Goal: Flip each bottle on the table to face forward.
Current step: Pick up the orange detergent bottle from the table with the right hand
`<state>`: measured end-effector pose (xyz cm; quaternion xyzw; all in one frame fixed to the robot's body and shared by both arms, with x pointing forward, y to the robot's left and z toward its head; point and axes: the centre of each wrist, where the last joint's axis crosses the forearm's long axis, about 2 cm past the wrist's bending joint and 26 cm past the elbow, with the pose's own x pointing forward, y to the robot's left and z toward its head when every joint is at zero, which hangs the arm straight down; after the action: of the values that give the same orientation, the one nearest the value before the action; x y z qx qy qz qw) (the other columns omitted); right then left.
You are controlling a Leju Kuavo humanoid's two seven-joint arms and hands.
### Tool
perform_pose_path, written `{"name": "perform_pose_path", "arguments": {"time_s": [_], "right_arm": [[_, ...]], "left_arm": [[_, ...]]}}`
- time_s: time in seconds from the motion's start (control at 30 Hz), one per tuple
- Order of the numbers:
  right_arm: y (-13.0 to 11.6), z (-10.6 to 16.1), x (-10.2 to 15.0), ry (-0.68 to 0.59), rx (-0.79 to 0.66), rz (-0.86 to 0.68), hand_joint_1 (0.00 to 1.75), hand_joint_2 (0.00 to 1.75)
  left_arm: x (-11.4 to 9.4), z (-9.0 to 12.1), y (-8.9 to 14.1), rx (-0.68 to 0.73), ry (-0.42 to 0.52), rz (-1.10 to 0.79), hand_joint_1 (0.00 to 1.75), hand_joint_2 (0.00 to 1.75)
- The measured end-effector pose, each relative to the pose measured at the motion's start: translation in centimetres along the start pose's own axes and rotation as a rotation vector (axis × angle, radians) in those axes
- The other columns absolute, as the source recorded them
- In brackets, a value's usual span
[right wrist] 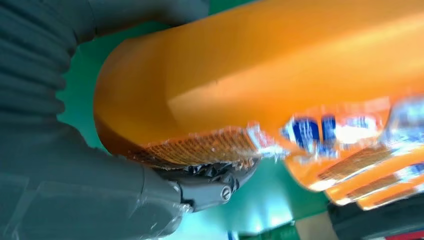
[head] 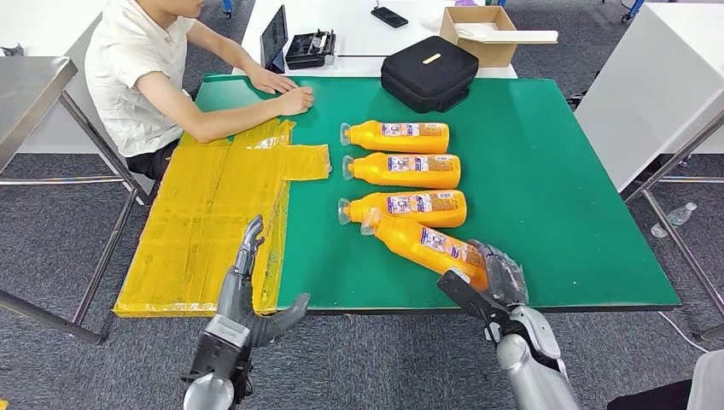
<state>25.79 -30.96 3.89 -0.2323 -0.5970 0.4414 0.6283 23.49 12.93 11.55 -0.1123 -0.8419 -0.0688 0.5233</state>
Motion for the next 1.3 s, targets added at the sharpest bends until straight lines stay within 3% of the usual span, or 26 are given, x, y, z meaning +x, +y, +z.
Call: {"name": "perform_pose_path", "arguments": {"time_s": [0.13,0.4,0.6,1.1,1.3], "right_arm": [[0.5,0.8,1.8,-0.075,-0.020,-0.136,1.75,1.75],[-0.1,0.5,3.8,-0.171,-0.070,-0.227,1.75,1.75],[-0.2,-0.3,6.1,-0.309,-0.063,-0.341,1.75,1.75],[0.7,-2.1,10.6,-0.460,-0.012,-0.467,1.75,1.75],[1.0,-2.5,11.3,-0.480,0.007,-0.473,1.75,1.75]], "left_arm": [[-0.1,0.1,-0.2,-0.014,0.056,0.196,0.00,1.75],[-0.7,0.4,-0.2,0.014,0.157,0.301,0.00,1.75],[-1.9,1.1,-0.4,0.013,0.244,0.482,0.00,1.75],[-3.4,1.2,-1.1,-0.045,0.302,0.504,0.00,1.75],[-3.8,1.2,-1.2,-0.049,0.312,0.500,0.00,1.75]]}}
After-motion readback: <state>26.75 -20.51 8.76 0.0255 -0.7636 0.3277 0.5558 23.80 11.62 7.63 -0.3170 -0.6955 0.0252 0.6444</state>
